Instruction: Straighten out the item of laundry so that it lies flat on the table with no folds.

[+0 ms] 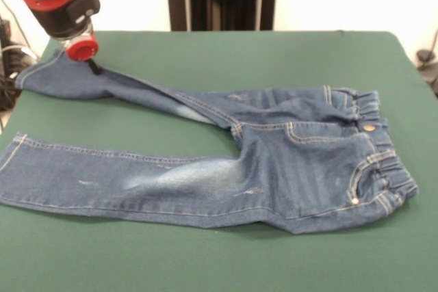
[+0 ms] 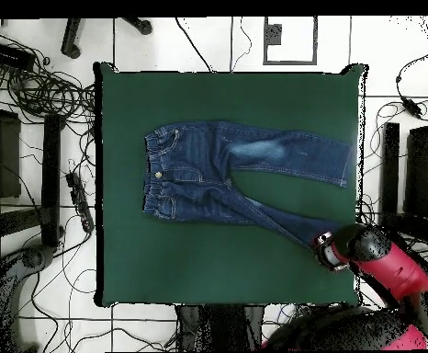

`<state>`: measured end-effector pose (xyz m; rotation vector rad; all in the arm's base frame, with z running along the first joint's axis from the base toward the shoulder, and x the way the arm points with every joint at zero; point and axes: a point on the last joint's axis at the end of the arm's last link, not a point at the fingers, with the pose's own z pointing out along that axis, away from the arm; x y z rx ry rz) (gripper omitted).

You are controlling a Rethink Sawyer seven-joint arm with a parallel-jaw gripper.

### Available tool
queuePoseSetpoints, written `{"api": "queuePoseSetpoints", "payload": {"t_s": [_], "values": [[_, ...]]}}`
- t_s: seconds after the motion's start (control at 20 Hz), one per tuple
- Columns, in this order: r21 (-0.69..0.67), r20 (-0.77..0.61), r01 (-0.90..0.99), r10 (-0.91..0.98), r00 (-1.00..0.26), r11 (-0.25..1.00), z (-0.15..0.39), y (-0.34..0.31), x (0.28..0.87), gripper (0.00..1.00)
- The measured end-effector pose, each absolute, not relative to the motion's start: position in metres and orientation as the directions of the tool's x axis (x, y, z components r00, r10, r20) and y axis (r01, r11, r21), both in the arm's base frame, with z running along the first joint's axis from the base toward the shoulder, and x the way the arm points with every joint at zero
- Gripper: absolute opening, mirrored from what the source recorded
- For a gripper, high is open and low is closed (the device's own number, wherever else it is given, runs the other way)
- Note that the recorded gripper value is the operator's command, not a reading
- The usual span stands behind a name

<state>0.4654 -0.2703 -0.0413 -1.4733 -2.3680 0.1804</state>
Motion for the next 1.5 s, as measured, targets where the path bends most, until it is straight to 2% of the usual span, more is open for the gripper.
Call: {"api": "queuePoseSetpoints", "payload": {"t_s": [0.7,1.1,1.5], "values": [[-0.120,0.354,0.945,0.902,-0.247,0.305,-0.048,-0.299,0.445,1.00],[-0.122,0.349,0.938,0.899,-0.265,0.324,-0.047,-0.297,0.446,1.00],[-0.161,0.301,0.889,0.879,-0.370,0.429,-0.045,-0.288,0.454,1.00]]}}
